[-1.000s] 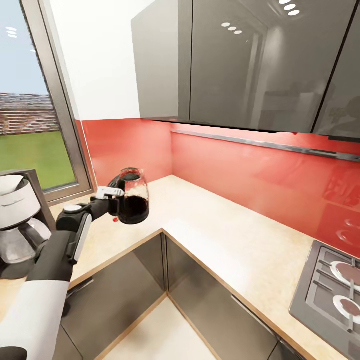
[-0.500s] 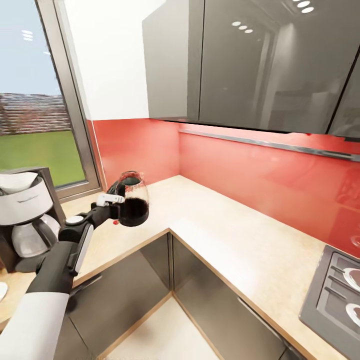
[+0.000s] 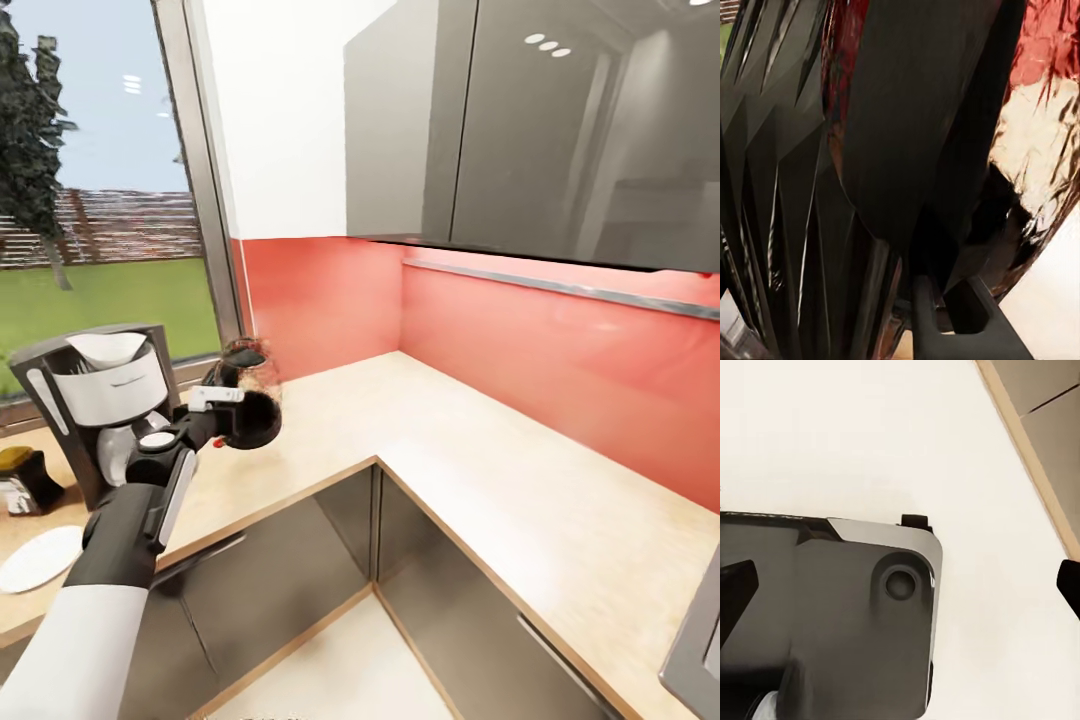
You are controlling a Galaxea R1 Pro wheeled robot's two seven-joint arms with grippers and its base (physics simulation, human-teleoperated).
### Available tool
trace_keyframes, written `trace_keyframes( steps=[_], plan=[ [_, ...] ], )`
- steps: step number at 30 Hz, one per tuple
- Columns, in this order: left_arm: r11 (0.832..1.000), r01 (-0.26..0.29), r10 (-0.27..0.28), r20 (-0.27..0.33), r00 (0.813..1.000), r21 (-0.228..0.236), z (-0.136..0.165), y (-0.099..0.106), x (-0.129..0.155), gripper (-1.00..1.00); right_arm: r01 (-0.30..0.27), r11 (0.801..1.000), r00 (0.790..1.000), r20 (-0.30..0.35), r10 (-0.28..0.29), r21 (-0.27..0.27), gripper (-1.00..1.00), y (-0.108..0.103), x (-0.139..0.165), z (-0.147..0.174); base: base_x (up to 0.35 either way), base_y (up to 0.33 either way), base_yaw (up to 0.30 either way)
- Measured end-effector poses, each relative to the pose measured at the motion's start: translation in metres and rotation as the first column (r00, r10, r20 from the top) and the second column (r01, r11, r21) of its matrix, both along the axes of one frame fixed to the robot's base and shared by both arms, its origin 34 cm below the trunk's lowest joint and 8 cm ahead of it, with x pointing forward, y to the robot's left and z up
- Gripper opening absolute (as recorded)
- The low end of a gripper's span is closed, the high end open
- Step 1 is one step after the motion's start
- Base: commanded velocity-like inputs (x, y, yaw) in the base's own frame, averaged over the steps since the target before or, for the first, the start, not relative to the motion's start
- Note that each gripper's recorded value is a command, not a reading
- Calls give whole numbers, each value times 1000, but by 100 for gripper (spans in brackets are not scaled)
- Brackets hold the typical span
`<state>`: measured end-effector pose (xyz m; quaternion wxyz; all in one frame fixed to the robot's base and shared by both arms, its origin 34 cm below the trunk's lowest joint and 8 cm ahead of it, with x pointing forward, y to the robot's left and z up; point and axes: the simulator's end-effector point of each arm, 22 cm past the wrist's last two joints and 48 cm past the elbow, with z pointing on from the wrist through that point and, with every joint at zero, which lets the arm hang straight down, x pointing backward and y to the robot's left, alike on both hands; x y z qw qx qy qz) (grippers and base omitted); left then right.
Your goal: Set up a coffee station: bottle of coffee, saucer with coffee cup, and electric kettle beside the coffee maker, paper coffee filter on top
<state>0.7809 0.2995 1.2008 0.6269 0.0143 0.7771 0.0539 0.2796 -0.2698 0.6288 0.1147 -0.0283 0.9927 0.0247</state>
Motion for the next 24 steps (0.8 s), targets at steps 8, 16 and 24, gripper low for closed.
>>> trace_keyframes(
  steps=[8, 16, 24],
  plan=[
    [1000, 4, -4, -1, 1000, -2, -1, -5, 0, -100, -1, 1000, 1000, 1, 1, -1, 100, 0, 0, 0, 0, 0, 107],
    [1000, 3, -3, -2, 1000, -1, -2, -5, 0, -100, -2, 1000, 1000, 1, 2, -6, 100, -4, 0, 0, 0, 0, 2],
    [1000, 1, -1, -2, 1000, 2, -2, -4, 0, -100, 1, 1000, 1000, 1, -1, 0, 100, 0, 0, 0, 50, 0, 0]
  ],
)
